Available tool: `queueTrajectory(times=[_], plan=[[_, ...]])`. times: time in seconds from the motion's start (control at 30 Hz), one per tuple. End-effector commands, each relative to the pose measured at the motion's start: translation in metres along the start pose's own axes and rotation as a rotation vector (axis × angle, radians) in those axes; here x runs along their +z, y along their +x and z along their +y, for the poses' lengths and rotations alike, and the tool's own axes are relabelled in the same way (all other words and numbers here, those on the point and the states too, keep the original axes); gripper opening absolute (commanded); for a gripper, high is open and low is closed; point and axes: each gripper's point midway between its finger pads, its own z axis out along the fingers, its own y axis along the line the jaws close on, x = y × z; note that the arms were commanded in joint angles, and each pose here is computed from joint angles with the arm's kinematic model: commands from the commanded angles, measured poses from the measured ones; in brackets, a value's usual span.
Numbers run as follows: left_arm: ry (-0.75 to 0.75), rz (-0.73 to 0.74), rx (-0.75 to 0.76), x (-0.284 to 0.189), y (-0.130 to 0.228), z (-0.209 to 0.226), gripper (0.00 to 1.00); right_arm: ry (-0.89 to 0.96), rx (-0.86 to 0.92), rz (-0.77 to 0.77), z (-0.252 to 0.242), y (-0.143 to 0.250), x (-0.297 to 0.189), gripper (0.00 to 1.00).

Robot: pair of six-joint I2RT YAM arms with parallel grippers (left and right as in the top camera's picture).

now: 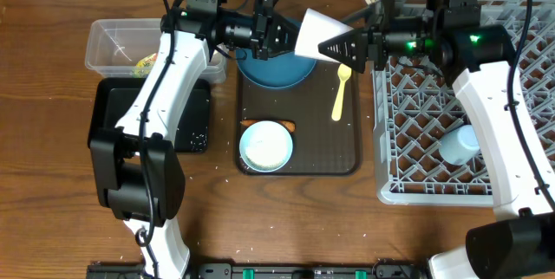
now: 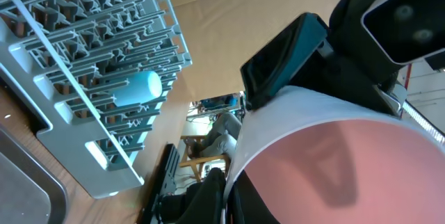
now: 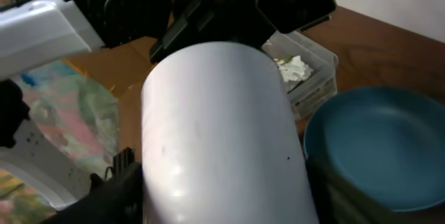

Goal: Sort waste into correct bins and load items into the dishwasher rack
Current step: 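Move the pink cup toward the right gripper for handover, then take the pink cup with the right gripper and release the left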

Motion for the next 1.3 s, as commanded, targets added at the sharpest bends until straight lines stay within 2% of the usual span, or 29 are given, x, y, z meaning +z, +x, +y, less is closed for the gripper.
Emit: queueTrajectory(times=[0.0, 0.03, 0.2, 0.27, 0.37, 0.6, 0.7, 0.87, 0.9, 0.93, 1.07, 1.27], plan=[[0.021, 0.011, 0.029, 0.001, 0.002, -0.015, 0.06, -0.013, -0.002, -0.004, -0.001, 0.000, -0.001, 0.59], [0.021, 0.011, 0.029, 0.001, 0.002, -0.015, 0.06, -0.014, 0.003, -0.001, 0.000, 0.001, -0.001, 0.59], [0.021, 0.011, 0.032, 0.001, 0.001, -0.016, 0.07, -0.021, 0.002, 0.029, 0.002, 0.010, 0.000, 0.72], [0.021, 0.011, 0.032, 0.001, 0.001, -0.016, 0.06, -0.021, 0.004, 0.031, 0.003, 0.011, 0.000, 0.73], [0.021, 0.011, 0.031, 0.001, 0.001, -0.016, 0.06, -0.020, -0.001, 0.028, 0.002, 0.010, 0.000, 0.69], [0.021, 0.011, 0.032, 0.001, 0.001, -0.016, 0.06, -0.015, -0.014, 0.018, 0.000, 0.007, -0.001, 0.53], [0.021, 0.011, 0.032, 0.001, 0.001, -0.016, 0.07, -0.005, -0.017, 0.008, -0.003, 0.005, -0.005, 0.53], [0.021, 0.011, 0.032, 0.001, 0.001, -0.016, 0.17, 0.043, -0.002, -0.030, -0.014, -0.001, -0.028, 0.53], [0.021, 0.011, 0.032, 0.001, 0.001, -0.016, 0.17, 0.062, 0.006, -0.043, -0.017, -0.003, -0.037, 0.53], [0.020, 0.010, 0.033, 0.001, 0.001, -0.015, 0.22, 0.083, 0.012, -0.056, -0.021, -0.005, -0.046, 0.54], [0.020, 0.009, 0.055, 0.001, 0.000, -0.016, 0.24, 0.224, 0.088, -0.093, -0.042, -0.003, -0.089, 0.54], [-0.010, -0.012, 0.096, 0.001, -0.007, -0.013, 0.25, 0.587, 0.364, -0.100, -0.079, 0.031, -0.163, 0.56]])
